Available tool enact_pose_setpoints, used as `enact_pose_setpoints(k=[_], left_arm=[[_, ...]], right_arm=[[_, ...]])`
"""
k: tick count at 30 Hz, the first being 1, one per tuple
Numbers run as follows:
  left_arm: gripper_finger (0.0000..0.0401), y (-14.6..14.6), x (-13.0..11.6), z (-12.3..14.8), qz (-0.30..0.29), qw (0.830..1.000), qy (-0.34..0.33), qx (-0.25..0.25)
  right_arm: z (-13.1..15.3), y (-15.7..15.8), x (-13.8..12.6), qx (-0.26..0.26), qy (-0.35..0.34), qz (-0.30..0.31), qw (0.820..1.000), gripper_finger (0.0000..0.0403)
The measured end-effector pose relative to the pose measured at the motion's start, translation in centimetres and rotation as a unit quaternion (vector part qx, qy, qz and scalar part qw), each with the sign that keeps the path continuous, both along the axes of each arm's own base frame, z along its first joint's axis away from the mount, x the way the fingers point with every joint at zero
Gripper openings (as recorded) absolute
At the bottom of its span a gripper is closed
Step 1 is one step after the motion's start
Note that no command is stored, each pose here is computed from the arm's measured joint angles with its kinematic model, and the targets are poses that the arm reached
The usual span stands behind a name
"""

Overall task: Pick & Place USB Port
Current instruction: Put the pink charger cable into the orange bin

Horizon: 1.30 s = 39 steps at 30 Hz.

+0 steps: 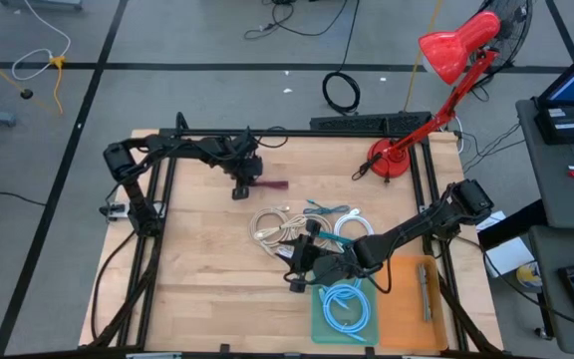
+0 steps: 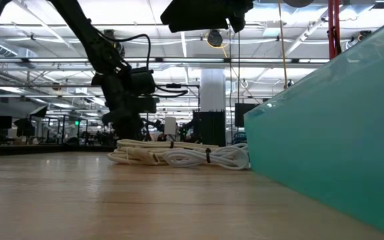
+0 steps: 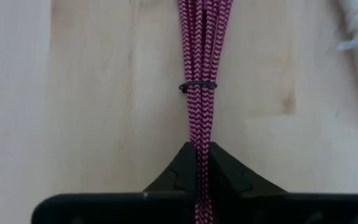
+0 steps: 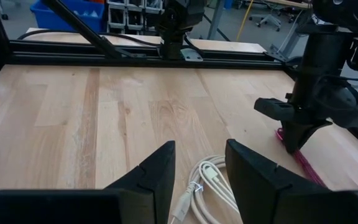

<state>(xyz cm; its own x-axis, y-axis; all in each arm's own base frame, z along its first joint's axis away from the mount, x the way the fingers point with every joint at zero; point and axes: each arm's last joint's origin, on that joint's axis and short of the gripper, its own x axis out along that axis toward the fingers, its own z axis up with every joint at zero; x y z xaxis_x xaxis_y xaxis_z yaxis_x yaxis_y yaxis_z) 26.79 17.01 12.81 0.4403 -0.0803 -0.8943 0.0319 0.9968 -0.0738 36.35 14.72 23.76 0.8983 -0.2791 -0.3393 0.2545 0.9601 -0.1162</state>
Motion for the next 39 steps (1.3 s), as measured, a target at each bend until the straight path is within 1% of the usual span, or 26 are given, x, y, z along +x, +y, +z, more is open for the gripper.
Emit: enact_pose_setpoints(k=[3,5,8,12,15,18,20,22,25,28,32,34,36,39], left_arm=[[0.0016,-0.2,-0.1,0.5,0.016,1.0,-0.008,-0.013],[0.0011,-0.4,-0.3,1.4,0.026,0.999,-0.018,-0.015],[0.0011,-0.6,-0.4,4.4,0.03,0.996,-0.081,-0.005],[0.0011,-1.5,-1.6,9.1,0.034,0.986,-0.16,0.014],[0.0011,-2.9,-2.9,13.3,0.026,0.97,-0.238,0.033],[0.0011,-4.4,-4.4,16.5,0.023,0.953,-0.3,0.044],[0.0011,-5.6,-5.2,18.4,0.019,0.938,-0.343,0.05],[0.0011,-6.8,-6.1,19.5,0.009,0.925,-0.376,0.055],[0.0011,-8.6,-7.2,19.7,-0.007,0.907,-0.417,0.056],[0.0011,-10.2,-8.3,18.8,-0.01,0.884,-0.463,0.062],[0.0011,-11.9,-9.6,16.0,-0.004,0.853,-0.519,0.059],[0.0011,-12.5,-10.2,14.8,0.003,0.834,-0.549,0.058],[0.0011,-13.1,-10.7,13.8,0.004,0.819,-0.571,0.055],[0.0011,-14.0,-11.0,12.6,-0.017,0.81,-0.585,0.041]], right_arm=[[0.0,0.0,0.0,0.004,-0.001,-0.002,1.0,0.013],[0.0,0.0,0.0,0.004,-0.001,-0.002,1.0,0.013],[0.0,0.0,0.0,0.005,-0.001,-0.002,1.0,0.013],[0.0,0.0,0.0,0.003,-0.002,-0.001,1.0,0.013],[0.1,0.0,0.0,0.002,-0.004,-0.002,1.0,0.013],[0.2,0.0,0.1,0.002,-0.011,0.0,1.0,0.013],[0.5,0.1,0.2,-0.002,-0.022,0.003,1.0,0.013],[0.7,0.1,0.3,-0.005,-0.034,0.007,0.999,0.013],[1.2,0.2,0.4,-0.013,-0.051,0.013,0.999,0.013],[1.7,0.2,0.6,-0.023,-0.07,0.018,0.997,0.013],[2.4,0.0,0.8,-0.045,-0.097,0.022,0.994,0.013],[2.8,-0.5,1.1,-0.057,-0.112,0.018,0.992,0.013],[3.2,-1.2,1.4,-0.07,-0.126,0.01,0.989,0.013],[3.9,-3.1,2.1,-0.087,-0.153,0.007,0.984,0.013]])
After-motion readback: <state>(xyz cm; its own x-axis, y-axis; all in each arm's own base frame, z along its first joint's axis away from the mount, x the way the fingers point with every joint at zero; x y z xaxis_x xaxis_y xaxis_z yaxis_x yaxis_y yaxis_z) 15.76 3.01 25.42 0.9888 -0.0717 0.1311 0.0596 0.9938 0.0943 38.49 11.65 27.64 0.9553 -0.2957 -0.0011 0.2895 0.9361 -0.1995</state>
